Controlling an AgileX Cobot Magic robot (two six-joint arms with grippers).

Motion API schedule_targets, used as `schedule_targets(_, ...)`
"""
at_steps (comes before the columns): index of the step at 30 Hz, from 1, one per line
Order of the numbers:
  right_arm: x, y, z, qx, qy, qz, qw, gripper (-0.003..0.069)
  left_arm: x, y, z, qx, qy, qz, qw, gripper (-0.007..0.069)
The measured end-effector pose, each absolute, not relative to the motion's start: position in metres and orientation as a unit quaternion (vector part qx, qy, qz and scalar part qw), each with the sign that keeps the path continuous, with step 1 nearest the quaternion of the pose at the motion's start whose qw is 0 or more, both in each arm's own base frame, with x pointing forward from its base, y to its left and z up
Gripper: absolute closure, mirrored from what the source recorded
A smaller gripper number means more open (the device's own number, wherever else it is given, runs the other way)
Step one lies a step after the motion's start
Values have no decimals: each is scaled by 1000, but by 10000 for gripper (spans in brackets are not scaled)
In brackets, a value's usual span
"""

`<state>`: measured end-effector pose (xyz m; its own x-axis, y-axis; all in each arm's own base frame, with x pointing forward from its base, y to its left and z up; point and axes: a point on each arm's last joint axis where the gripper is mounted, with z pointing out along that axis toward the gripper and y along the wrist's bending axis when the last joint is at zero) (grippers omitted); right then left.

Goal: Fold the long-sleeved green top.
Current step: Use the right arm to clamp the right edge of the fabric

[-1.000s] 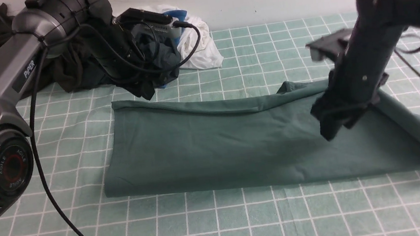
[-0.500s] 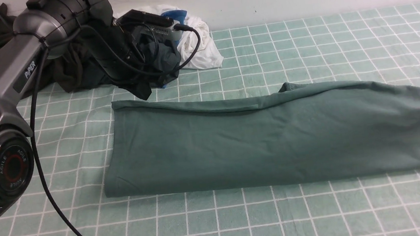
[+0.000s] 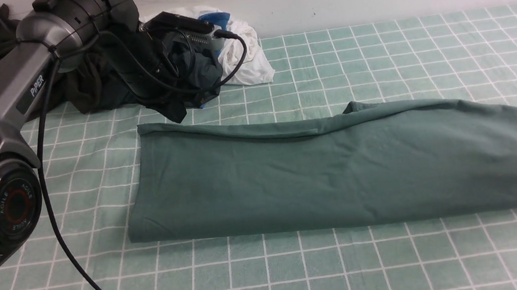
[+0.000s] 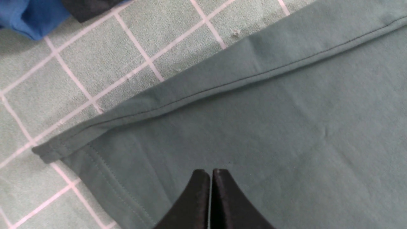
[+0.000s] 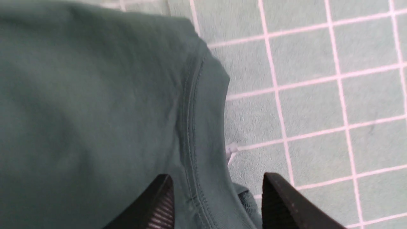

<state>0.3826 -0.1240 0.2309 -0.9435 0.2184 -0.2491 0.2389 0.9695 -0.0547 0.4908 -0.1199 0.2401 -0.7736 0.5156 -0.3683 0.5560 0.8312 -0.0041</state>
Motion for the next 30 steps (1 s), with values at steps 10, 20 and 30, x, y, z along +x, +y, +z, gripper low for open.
schedule_targets(10,372,-139,171,160,984,-17,81,212,491,-122,239,283,940,-66,178,629)
schedule_targets(20,375,-136,149,154,986,15,56,243,491,-122,237,283,940,-67,176,629)
schedule_targets(30,368,-135,166,104,994,9,40,577,490,-121,244,303,933,-59,184,629)
